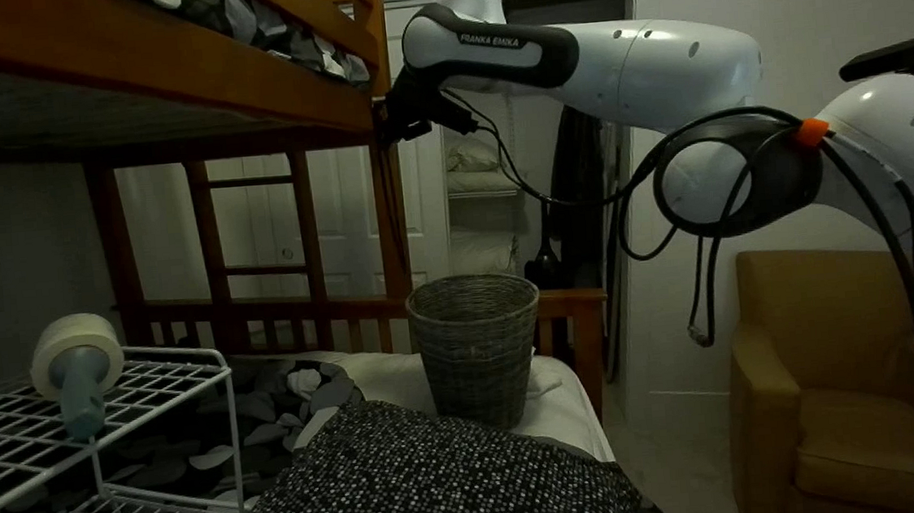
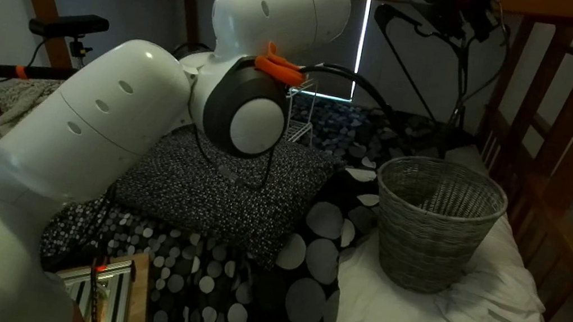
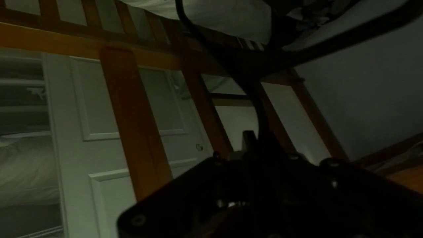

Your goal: Take the clothing hanger out of the basket and hang it on the bed

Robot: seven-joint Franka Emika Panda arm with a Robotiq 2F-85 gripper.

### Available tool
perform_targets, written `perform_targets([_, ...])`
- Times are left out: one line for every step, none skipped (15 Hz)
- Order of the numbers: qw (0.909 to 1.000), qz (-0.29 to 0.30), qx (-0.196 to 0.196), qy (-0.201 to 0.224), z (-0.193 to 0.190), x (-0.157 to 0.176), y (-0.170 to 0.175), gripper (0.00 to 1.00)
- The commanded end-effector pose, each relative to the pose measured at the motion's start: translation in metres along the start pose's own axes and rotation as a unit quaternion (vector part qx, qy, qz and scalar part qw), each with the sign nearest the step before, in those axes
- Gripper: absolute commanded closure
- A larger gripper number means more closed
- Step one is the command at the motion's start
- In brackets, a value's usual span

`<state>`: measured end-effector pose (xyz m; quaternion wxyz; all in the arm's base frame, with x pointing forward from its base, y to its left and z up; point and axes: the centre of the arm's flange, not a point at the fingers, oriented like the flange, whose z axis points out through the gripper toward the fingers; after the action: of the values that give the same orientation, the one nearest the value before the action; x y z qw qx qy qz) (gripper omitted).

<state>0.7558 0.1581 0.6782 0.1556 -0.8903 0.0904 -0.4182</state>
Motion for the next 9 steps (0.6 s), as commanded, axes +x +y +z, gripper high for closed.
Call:
perform_targets([0.9985,-0.048,0.025,0.012,-0.009,-0.002,-0.042,0.98])
perform_targets([0.9984,-0.050,0.020,0.016,-0.011,-0.006,-0.045,0.98])
perform_targets([0.9992,-0.035,0.002,0.018,-0.013,-0.011,-0.038,0.98])
perform_targets([0.9994,-0.027,-0.012,0.018,-0.013,-0.014,-0.027,0.98])
perform_targets([0.9991,-0.039,0.013,0.013,-0.011,-0.012,-0.043,0.92])
perform_targets([0.9992,-0.036,0.005,0.016,-0.010,-0.011,-0.039,0.92])
perform_targets([0.9993,-0.035,0.000,0.017,-0.009,-0.009,-0.034,0.92])
perform_targets([0.9993,-0.033,-0.003,0.018,-0.009,-0.007,-0.030,0.98])
perform_targets([0.9990,-0.038,0.013,0.021,-0.004,-0.010,-0.031,0.98])
